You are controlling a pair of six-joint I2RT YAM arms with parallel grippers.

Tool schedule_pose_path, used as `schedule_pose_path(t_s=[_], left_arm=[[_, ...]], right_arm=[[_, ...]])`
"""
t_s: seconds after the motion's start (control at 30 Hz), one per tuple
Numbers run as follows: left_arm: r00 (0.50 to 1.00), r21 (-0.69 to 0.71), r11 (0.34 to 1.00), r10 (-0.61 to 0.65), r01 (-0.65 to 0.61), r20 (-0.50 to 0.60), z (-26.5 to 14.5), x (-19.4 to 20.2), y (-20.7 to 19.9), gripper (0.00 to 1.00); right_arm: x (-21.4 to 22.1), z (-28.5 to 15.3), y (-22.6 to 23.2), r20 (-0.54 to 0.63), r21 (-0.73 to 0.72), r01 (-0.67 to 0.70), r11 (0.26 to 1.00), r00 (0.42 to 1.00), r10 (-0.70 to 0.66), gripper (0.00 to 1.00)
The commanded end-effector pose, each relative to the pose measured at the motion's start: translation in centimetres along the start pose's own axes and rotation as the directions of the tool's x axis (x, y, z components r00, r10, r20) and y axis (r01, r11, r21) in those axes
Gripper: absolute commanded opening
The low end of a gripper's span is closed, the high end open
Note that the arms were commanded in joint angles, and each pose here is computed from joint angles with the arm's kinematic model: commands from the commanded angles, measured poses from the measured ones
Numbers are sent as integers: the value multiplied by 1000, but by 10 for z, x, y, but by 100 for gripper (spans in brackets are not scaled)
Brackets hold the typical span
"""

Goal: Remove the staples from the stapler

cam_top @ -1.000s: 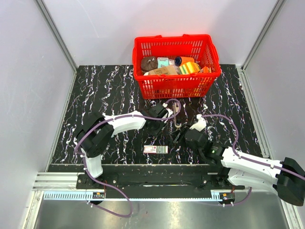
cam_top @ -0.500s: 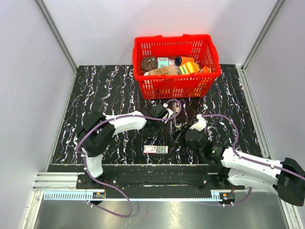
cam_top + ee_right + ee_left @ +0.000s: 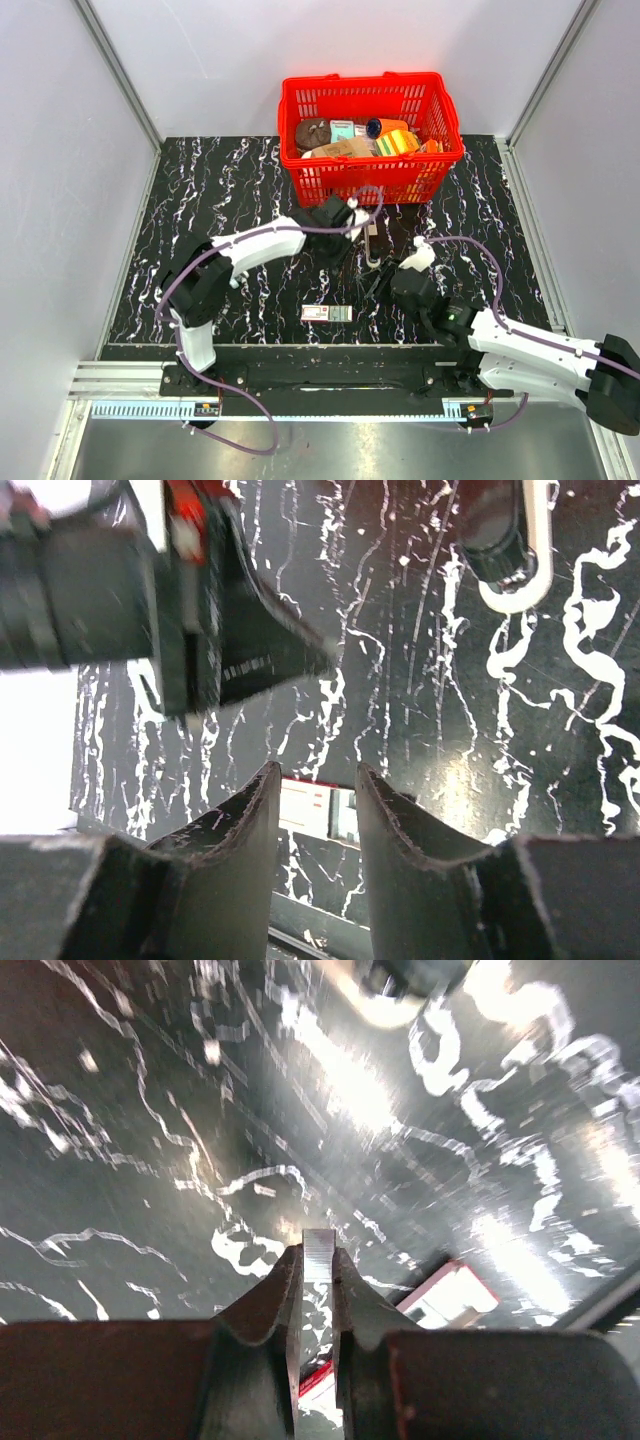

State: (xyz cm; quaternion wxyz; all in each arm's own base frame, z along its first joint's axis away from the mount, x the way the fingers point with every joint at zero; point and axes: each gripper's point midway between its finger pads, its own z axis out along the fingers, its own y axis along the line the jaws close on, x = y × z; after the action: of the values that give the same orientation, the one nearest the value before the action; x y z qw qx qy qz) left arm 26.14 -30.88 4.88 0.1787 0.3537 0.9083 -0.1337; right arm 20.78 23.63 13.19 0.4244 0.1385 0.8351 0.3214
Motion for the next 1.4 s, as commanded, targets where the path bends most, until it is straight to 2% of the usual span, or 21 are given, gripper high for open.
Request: schedule_pose_path(t_s=[0.0,0.1,0.2,0.3,0.43,0.6,0.67,0.93,1.37], left_arm=[[970,278,960,-107,43,218,-75,-80,-6,0],[946,410,910,-184,60,269,-111,-102,-3,0],[926,507,861,-211,25,313,-146,-114,-9,0],[898,631,776,-275,-4,344,-179,-121,-19,0],[877,785,618,-356,-39,324,-221,-123,-35,0],[830,877,461,-428,-140,357,-279,-130,-48,0],[823,895,418,-444,-158,353,-295,-129,-51,0],[806,906,367,-458,-213,375,-329,-119,-62,0],[803,909,367,-472,-197,364,-330,-112,-63,0]], right_arm=[[-28,-6,35,62,-78,7,997,998,-3,42],[-37,-9,54,78,-146,6,989,997,5,43],[-47,-16,74,93,-207,22,978,996,-3,45],[-60,-24,96,114,-269,40,962,993,-9,49],[-80,-35,123,160,-333,75,940,987,-21,51],[-110,-54,157,230,-421,91,902,973,9,52],[-121,-64,168,252,-450,91,888,967,29,52],[-140,-85,184,288,-513,94,853,955,68,52],[-163,-101,221,340,-619,123,776,932,123,53]])
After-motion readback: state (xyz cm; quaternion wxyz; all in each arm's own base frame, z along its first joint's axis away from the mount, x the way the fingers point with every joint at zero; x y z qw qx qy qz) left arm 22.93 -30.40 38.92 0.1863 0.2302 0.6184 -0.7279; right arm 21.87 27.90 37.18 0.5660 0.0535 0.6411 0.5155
